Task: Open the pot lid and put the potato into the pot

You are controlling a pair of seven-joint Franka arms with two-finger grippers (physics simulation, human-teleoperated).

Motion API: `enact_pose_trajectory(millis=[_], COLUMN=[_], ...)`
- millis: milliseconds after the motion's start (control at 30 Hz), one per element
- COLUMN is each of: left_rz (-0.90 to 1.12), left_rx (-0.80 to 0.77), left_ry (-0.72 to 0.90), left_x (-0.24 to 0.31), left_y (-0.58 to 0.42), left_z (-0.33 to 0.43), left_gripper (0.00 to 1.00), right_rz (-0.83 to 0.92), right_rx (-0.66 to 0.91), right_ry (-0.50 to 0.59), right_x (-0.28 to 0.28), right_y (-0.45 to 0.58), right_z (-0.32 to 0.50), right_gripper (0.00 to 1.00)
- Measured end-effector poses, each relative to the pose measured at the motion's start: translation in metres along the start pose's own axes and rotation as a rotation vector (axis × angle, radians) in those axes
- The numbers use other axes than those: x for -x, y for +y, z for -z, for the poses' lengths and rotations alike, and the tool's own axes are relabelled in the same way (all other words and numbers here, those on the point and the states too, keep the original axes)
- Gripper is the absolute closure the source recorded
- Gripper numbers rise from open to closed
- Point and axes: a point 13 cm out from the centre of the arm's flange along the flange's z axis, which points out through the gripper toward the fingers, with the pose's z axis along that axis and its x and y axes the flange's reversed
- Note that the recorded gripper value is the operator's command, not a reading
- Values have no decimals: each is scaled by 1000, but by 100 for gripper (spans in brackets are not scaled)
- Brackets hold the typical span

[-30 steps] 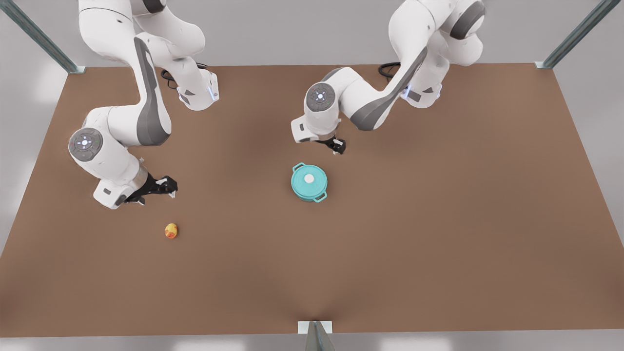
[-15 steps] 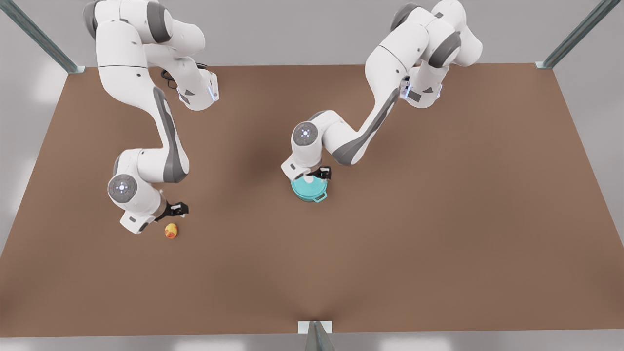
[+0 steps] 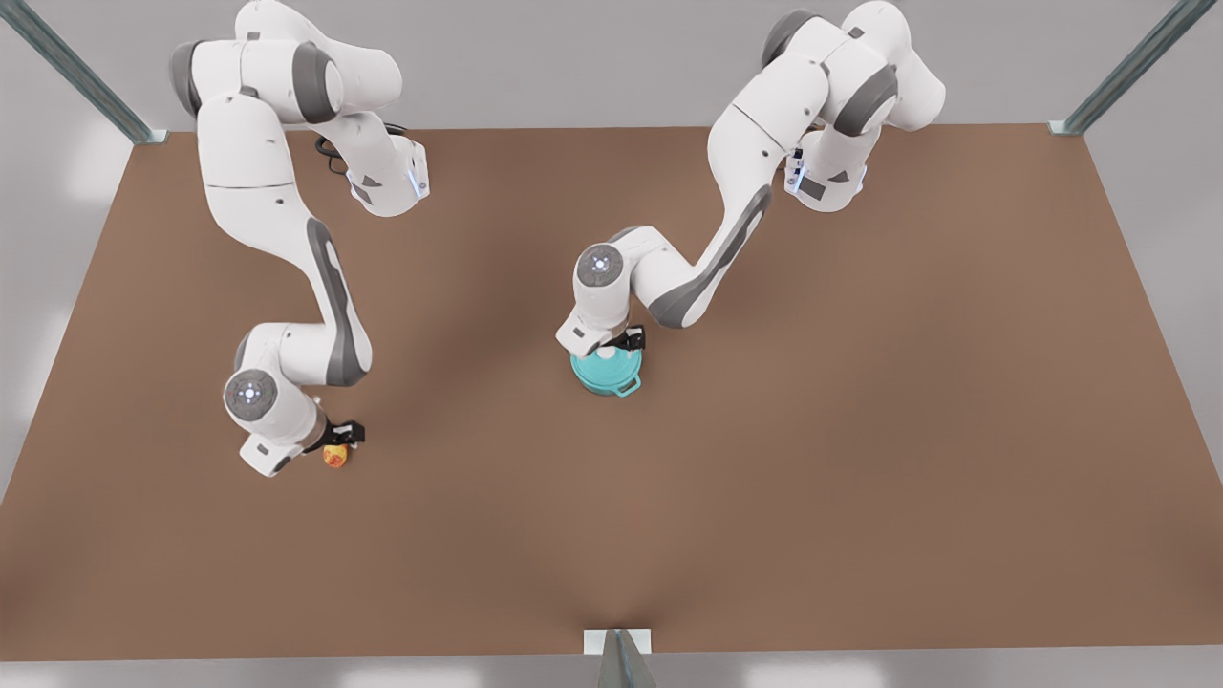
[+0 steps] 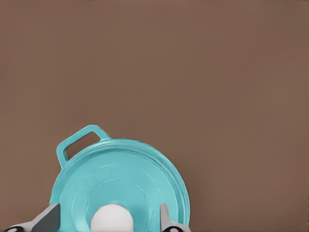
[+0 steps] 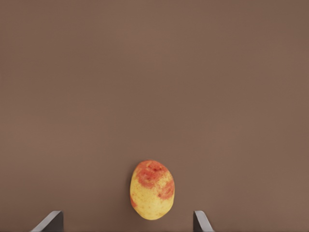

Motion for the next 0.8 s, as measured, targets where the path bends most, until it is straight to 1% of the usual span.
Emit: enact_pose_trajectory(millis=[267,300,333,367,400,433,467,500,600,633,700,800], left_rz=[45,48,53,57,61,65,70,74,87,101,154,247], left_rx=[13,14,15,15,15,19,21,21,21,24,25,62], left_ry=[3,1,0,-2,-3,-6,-8,-10,-15,-27,-48,-27], left_x=[-9,-10,-9,-9,-9,-9,-9,-8,-4,7,54,135], left_y=[5,6,6,6,6,7,7,7,7,13,42,146], left_z=[-18,-19,-19,-18,-18,-17,-16,-14,-8,-2,20,18], left_gripper=[1,26,42,52,56,66,70,72,72,72,72,72], right_rz=[-21,-24,-26,-28,-27,-26,-25,-24,-18,-16,-10,-3], right_rx=[8,14,18,22,29,34,37,38,38,37,35,35], right_ry=[-2,-4,-6,-10,-15,-21,-28,-35,-54,-60,-70,-79], right_x=[-2,-2,-2,-2,0,2,5,7,12,13,16,17], right_y=[-19,-19,-19,-19,-17,-14,-13,-13,-13,-13,-14,-14], right_z=[-42,-47,-51,-53,-55,-55,-56,-58,-59,-59,-59,-60], right_gripper=[0,0,0,0,0,0,0,0,0,0,0,1])
